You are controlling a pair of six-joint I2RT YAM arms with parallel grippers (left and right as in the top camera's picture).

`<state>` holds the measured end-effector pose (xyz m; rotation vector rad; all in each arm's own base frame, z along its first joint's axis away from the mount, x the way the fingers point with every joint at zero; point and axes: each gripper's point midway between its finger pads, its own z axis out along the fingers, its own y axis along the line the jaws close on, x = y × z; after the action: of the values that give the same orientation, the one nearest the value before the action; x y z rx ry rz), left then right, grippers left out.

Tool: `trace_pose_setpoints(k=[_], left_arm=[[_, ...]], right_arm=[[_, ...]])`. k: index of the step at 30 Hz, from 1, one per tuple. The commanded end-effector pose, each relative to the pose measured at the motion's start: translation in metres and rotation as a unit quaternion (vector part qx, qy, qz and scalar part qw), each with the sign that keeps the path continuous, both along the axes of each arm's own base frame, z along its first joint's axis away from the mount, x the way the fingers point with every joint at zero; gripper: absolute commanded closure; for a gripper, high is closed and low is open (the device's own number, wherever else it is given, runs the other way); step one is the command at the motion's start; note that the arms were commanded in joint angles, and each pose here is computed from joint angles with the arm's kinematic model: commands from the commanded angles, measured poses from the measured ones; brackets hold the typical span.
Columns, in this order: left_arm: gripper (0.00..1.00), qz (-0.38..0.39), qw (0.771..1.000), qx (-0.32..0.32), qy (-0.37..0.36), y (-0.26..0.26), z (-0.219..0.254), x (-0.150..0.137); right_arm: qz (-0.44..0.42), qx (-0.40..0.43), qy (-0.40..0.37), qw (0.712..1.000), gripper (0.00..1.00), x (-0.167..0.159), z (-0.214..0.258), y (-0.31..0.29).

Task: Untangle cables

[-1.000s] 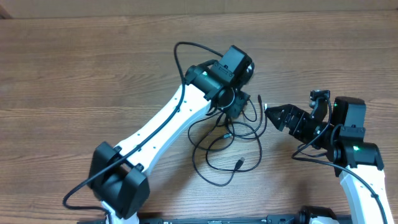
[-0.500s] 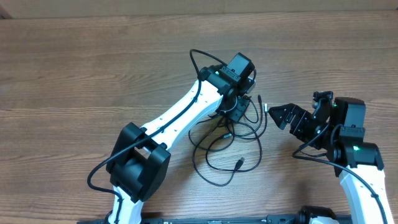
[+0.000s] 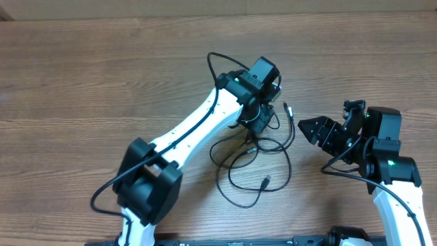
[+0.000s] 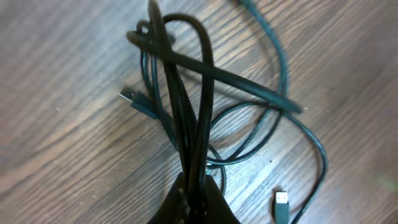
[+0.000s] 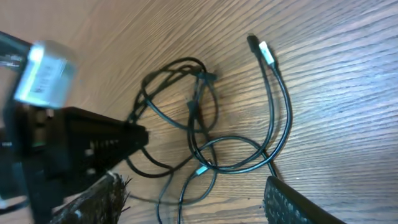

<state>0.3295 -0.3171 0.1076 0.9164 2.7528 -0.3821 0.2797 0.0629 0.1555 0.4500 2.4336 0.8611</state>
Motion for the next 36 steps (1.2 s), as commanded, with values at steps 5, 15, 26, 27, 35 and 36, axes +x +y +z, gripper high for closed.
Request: trace_pose_setpoints(k=[5,15,26,27,35,36], left_arm=[[0.96,-0.165,0.973,-0.056,-0.149,-0.013,0.113,-0.033],[0.96,-0.189,0.967,-0.077,-0.155,-0.022,0.127,-0.049],[0.96,0.01,0.986,-0.029,-0.166,0.012,0.125,-0.011],[0.96,0.043,0.985,-0.026,-0.165,0.019,0.125,-0.005],[0.96,0.274,0.953,-0.064,-0.112,0.06,0.124,0.027],[0.96,0.309,0.943,-0.07,-0.101,0.067,0.123,0.03]], right_arm=[[0.154,0.081,-0.112,0.978,0.3,-0.006,0.044,0.044],[0.256,0.123,-0.189,0.94,0.42,-0.023,0.071,0.066],[0.253,0.131,-0.183,0.941,0.96,-0.024,0.072,0.066],[0.253,0.133,-0.181,0.941,0.96,-0.024,0.072,0.066],[0.252,0.134,-0.18,0.942,0.96,-0.024,0.072,0.066],[0.252,0.134,-0.18,0.941,0.96,-0.024,0.072,0.066]])
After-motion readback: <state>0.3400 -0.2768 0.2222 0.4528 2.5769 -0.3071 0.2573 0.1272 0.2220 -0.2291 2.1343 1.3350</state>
